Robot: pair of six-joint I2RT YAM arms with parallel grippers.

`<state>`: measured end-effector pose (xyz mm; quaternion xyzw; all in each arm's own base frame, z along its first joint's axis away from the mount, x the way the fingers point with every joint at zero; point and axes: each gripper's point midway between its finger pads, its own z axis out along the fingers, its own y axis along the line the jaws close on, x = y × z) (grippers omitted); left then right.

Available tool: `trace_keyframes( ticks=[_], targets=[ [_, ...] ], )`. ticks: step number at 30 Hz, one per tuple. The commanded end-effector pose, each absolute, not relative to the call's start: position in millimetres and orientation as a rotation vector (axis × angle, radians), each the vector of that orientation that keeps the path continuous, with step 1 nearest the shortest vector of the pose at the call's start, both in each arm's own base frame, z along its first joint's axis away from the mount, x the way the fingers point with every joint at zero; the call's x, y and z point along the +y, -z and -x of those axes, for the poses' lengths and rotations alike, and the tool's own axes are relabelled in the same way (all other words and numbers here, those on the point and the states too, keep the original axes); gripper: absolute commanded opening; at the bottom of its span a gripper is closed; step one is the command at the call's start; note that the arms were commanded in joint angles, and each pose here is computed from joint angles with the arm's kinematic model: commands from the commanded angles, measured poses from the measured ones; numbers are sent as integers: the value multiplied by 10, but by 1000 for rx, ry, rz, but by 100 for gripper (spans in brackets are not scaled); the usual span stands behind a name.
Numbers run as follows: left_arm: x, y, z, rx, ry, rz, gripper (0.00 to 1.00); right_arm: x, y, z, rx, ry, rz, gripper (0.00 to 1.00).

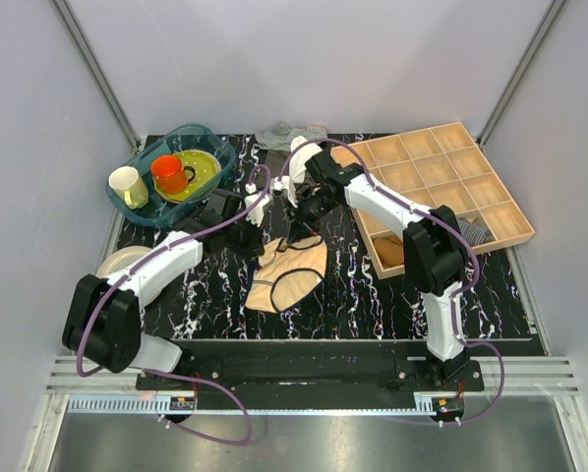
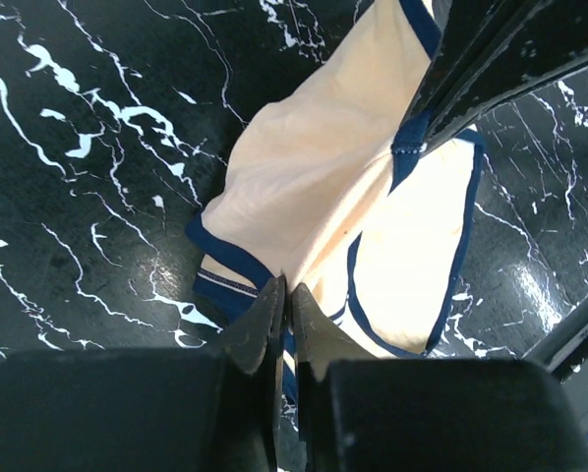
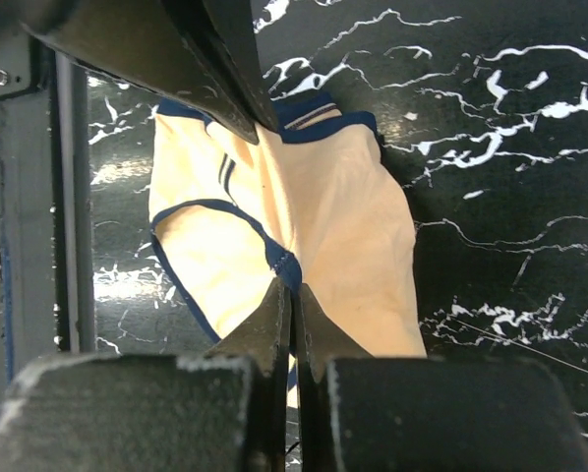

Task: Roll the underwear
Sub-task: Fold the underwear at the center of the board.

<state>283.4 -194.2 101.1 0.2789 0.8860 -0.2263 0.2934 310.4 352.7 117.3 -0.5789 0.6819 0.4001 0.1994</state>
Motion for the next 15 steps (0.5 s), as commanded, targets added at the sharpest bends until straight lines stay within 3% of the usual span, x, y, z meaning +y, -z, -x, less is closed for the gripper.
trace_keyframes(
  ticks=[1, 5, 9, 12, 13, 15],
  targets=[
    [-1967, -1294, -3142, 2263, 544, -661, 9, 3552, -1289, -3252, 1870, -1010, 1606, 1],
    [-1913, -1329, -3164, 2254, 521, -623, 26, 3552, -1242, -3253, 1880, -1012, 1602, 1],
    [-1777, -1365, -3138, 2254, 514, -491, 51, 3523, -1173, -3231, 1889, -1011, 1608, 1],
    [-1689, -1444, -3099, 2220, 554, -417, 55, 3512, -1156, -3220, 1889, -1009, 1611, 1],
    [-1664, -1458, -3089, 2212, 567, -396, 64, 3508, -1143, -3215, 1893, -1010, 1612, 1],
    [-1622, -1479, -3070, 2196, 619, -344, 66, 3511, -1139, -3215, 1894, -1013, 1610, 1]
  ],
)
